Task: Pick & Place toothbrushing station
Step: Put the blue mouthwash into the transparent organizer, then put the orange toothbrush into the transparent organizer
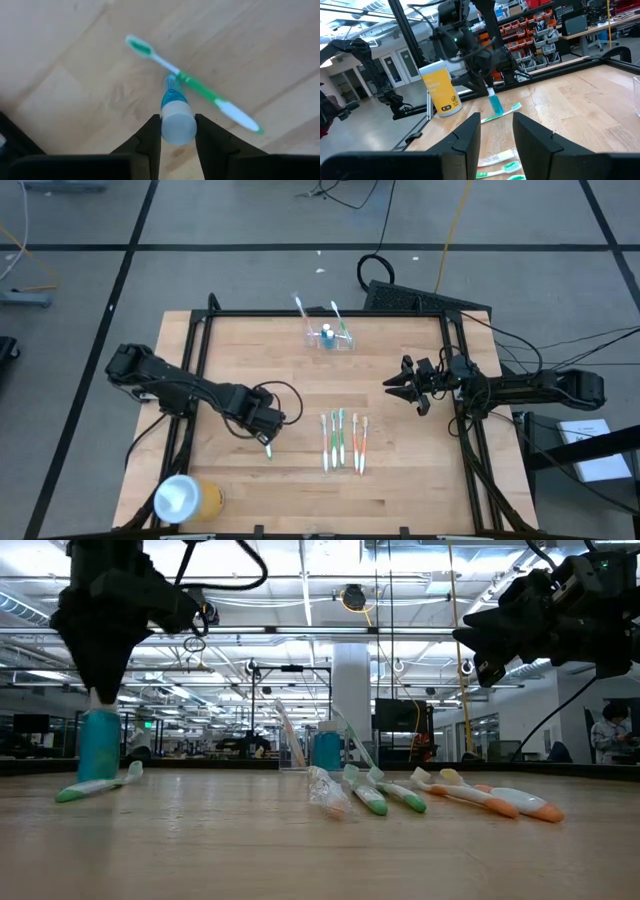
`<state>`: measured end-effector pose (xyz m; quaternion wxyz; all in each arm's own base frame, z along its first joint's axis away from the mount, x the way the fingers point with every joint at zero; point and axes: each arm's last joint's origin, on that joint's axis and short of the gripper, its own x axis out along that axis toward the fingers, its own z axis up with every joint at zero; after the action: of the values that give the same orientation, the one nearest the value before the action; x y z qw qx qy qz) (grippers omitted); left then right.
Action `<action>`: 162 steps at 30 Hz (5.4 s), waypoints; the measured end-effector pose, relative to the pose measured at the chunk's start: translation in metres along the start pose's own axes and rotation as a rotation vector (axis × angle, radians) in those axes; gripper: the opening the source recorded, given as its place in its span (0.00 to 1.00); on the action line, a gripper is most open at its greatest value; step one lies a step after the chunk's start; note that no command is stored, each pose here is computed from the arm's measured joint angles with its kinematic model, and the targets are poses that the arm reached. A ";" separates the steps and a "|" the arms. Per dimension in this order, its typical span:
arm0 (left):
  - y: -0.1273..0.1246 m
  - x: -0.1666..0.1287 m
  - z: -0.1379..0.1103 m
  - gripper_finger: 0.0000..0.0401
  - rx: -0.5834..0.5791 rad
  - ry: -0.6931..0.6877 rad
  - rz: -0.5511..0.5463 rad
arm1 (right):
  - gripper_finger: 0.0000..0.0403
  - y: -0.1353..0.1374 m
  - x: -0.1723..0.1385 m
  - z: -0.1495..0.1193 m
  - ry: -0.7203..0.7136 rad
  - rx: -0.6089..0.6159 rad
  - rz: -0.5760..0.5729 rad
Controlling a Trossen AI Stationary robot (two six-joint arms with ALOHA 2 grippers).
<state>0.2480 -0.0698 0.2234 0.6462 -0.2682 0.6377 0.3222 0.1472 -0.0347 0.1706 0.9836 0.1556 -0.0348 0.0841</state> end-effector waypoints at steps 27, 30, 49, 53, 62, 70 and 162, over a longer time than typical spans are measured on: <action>0.065 -0.152 0.143 0.24 0.368 -0.646 -0.185 | 0.26 0.000 0.000 0.000 0.000 0.000 0.000; 0.076 -0.158 0.169 0.24 0.375 -0.645 -0.165 | 0.26 0.000 0.000 0.000 0.000 0.000 0.000; 0.069 -0.099 0.286 0.24 0.496 -0.525 -0.028 | 0.26 0.000 0.000 0.000 0.001 0.001 -0.004; 0.064 -0.089 0.295 0.24 0.520 -0.546 -0.016 | 0.26 0.000 0.000 0.000 0.001 0.001 -0.004; 0.064 -0.081 0.304 0.24 0.502 -0.554 -0.015 | 0.26 0.000 0.000 0.000 0.000 0.001 -0.005; 0.060 -0.061 0.313 0.24 0.488 -0.529 0.003 | 0.26 0.000 0.000 0.000 0.001 0.007 -0.004; 0.052 -0.164 0.202 0.71 0.748 -0.639 -0.321 | 0.26 -0.001 0.000 -0.007 0.065 0.072 -0.018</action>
<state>0.3437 0.1049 0.3986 0.9017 -0.0014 0.4311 0.0347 0.1479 -0.0336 0.1635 0.9787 0.1884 0.0017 0.0816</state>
